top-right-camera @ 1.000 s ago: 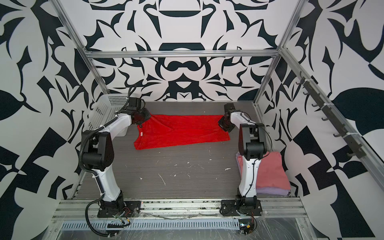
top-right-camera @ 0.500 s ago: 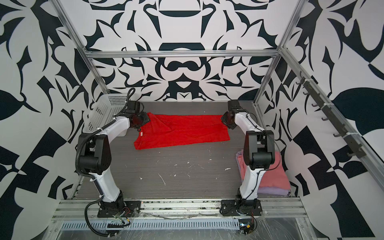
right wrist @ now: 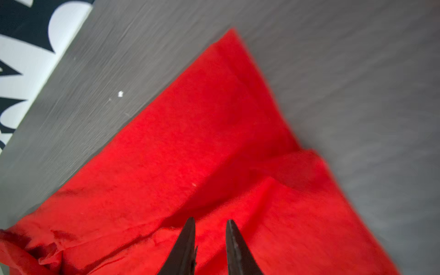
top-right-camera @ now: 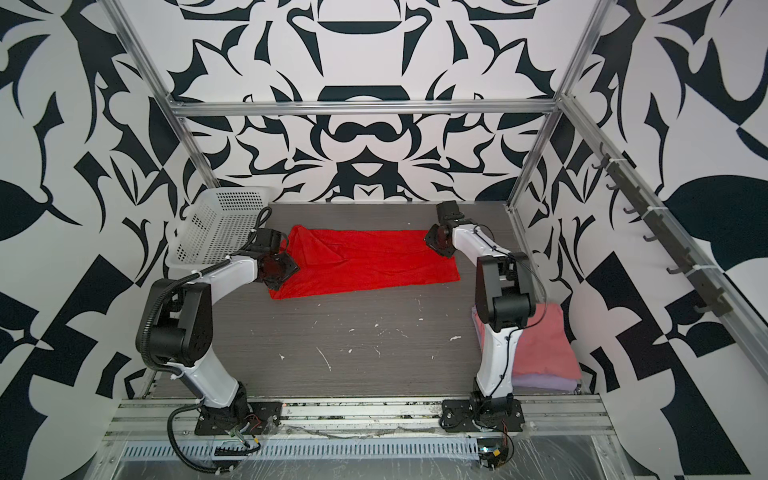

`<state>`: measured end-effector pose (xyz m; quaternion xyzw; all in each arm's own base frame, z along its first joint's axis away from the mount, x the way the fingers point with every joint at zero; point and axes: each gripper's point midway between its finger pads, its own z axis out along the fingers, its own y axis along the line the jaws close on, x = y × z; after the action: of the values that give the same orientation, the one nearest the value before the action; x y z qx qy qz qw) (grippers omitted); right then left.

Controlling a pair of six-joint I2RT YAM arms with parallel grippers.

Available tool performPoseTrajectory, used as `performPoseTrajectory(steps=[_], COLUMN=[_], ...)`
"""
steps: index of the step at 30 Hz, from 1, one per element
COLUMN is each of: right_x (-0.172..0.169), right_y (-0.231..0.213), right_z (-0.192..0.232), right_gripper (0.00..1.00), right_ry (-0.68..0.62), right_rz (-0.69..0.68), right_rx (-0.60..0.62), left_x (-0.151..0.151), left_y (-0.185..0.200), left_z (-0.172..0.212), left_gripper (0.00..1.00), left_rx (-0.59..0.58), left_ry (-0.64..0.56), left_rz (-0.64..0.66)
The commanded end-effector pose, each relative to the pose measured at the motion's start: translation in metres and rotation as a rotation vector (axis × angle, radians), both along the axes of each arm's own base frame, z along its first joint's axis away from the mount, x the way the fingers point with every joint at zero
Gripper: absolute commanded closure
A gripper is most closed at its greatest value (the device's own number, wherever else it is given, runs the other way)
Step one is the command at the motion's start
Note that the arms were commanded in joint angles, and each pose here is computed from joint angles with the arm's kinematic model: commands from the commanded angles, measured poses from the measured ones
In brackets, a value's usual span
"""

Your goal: Fold and stack the t-shirts

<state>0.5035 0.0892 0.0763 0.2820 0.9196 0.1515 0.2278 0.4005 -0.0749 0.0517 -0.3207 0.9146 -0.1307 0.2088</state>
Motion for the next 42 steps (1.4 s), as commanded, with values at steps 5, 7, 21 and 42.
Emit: performPoseTrajectory(steps=[5, 7, 21, 42], right_x=[0.029, 0.021, -0.111, -0.243], right_y=[0.007, 0.003, 0.003, 0.025], right_z=[-0.008, -0.024, -0.097, 0.028], right_gripper=[0.73, 0.75, 0.81, 0.69], right_ry=[-0.030, 0.022, 0.335, 0.085], right_rz=[0.006, 0.000, -0.068, 0.089], right_rx=[-0.013, -0.032, 0.023, -0.010], left_x=[-0.003, 0.000, 0.093, 0.177], left_y=[0.003, 0.002, -0.022, -0.081], left_z=[-0.015, -0.022, -0.044, 0.082], left_gripper=[0.41, 0.41, 0.40, 0.39], left_rx=[-0.024, -0.014, 0.002, -0.149], left_ry=[0.027, 0.047, 0.060, -0.263], left_rz=[0.099, 0.094, -0.050, -0.238])
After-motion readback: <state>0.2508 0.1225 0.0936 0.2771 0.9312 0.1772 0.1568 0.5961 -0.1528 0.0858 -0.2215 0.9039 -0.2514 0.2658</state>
